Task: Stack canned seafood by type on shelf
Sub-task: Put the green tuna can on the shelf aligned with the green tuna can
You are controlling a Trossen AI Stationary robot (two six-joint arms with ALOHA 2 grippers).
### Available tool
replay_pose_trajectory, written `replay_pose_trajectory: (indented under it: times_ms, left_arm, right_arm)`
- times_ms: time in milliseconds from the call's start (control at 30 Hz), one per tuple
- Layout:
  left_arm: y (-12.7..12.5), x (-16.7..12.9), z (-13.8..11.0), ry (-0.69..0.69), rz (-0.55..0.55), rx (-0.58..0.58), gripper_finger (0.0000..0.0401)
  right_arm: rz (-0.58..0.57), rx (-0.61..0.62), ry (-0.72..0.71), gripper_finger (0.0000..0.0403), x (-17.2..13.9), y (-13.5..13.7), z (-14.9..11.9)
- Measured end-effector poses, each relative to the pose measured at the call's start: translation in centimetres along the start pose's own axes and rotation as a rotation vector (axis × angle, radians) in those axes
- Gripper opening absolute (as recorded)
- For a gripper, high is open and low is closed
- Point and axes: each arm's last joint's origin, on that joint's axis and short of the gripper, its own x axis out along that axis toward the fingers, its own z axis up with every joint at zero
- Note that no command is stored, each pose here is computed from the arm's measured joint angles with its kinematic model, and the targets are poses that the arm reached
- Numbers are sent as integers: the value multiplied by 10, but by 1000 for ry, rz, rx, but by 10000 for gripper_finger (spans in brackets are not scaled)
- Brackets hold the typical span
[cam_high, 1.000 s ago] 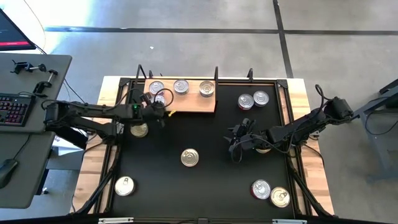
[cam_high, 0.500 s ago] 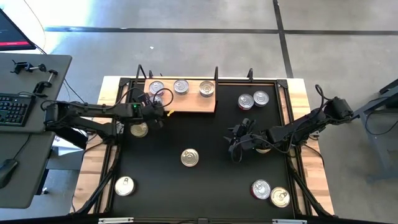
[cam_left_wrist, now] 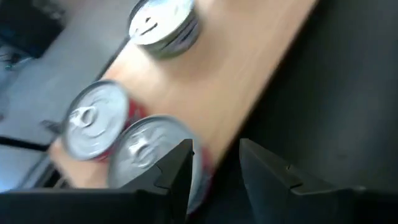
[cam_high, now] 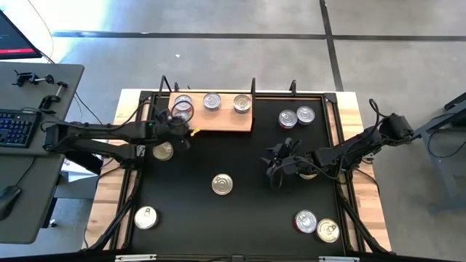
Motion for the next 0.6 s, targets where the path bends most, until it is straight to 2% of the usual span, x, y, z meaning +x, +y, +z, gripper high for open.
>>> replay_pose_trajectory:
  times_ms: [167, 333, 600]
  left_arm:
    - [-10, -26, 2, -118, -197, -46, 124]
    - [-35, -43, -4, -218, -352, 32, 112]
    - [-83, -53, -24, -386, -491, 126, 91]
  right_arm:
    - [34, -7, -26, 213, -2, 4, 2]
    - [74, -38, -62, 213, -5, 10, 4]
    - [146, -117, -128, 213, -13, 23, 7]
